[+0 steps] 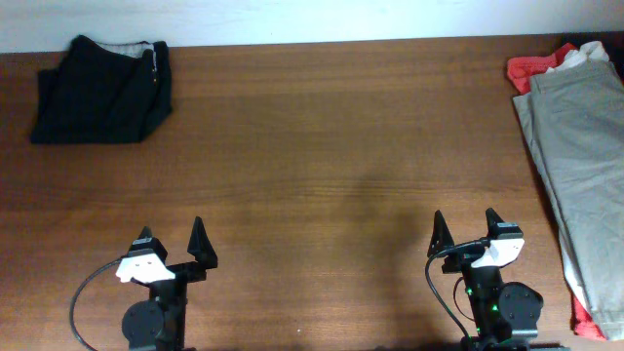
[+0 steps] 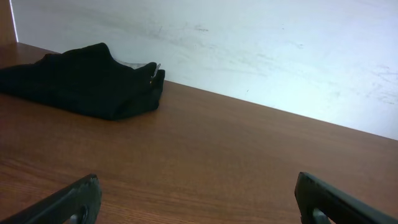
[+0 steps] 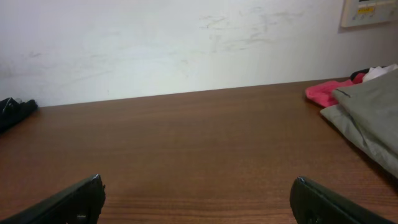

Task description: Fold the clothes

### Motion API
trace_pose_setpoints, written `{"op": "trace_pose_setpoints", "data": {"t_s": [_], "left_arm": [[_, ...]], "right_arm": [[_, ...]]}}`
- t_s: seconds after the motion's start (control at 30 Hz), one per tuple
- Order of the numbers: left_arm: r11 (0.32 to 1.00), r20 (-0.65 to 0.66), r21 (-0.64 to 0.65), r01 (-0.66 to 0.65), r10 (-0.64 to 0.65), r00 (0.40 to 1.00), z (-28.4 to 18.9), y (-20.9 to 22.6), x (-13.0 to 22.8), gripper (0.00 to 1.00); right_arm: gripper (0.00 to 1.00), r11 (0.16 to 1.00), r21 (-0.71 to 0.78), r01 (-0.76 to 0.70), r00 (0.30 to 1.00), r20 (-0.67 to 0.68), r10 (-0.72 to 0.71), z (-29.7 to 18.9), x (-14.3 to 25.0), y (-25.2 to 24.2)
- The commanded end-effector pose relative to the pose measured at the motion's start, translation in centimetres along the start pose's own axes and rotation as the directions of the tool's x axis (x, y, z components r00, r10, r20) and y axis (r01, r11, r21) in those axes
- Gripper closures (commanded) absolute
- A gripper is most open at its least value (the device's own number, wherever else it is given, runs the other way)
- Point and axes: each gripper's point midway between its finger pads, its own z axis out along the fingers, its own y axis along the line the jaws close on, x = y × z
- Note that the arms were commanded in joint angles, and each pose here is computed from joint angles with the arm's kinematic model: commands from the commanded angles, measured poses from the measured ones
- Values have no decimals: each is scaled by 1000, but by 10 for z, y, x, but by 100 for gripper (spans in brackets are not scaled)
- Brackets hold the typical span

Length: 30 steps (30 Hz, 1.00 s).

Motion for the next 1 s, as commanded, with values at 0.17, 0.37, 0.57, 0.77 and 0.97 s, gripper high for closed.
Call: {"op": "trace_pose_setpoints", "data": {"t_s": [0.17, 0.37, 0.57, 0.77, 0.97], "left_arm": [[1000, -1, 0, -20, 20, 1000, 0, 0, 1, 1], [1000, -1, 0, -20, 20, 1000, 0, 0, 1, 1], [1000, -1, 0, -20, 20, 1000, 0, 0, 1, 1], [1000, -14, -4, -19, 19, 1000, 0, 1, 4, 1], [1000, -14, -4, -19, 19, 1000, 0, 1, 4, 1]], "right_arm": [[1, 1000, 0, 3, 1000, -5, -3, 0, 3, 0], [1, 1000, 0, 3, 1000, -5, -3, 0, 3, 0], [1, 1000, 0, 3, 1000, -6, -3, 0, 3, 0], [1, 1000, 0, 3, 1000, -6, -3, 0, 3, 0], [1, 1000, 0, 3, 1000, -6, -3, 0, 3, 0]]}}
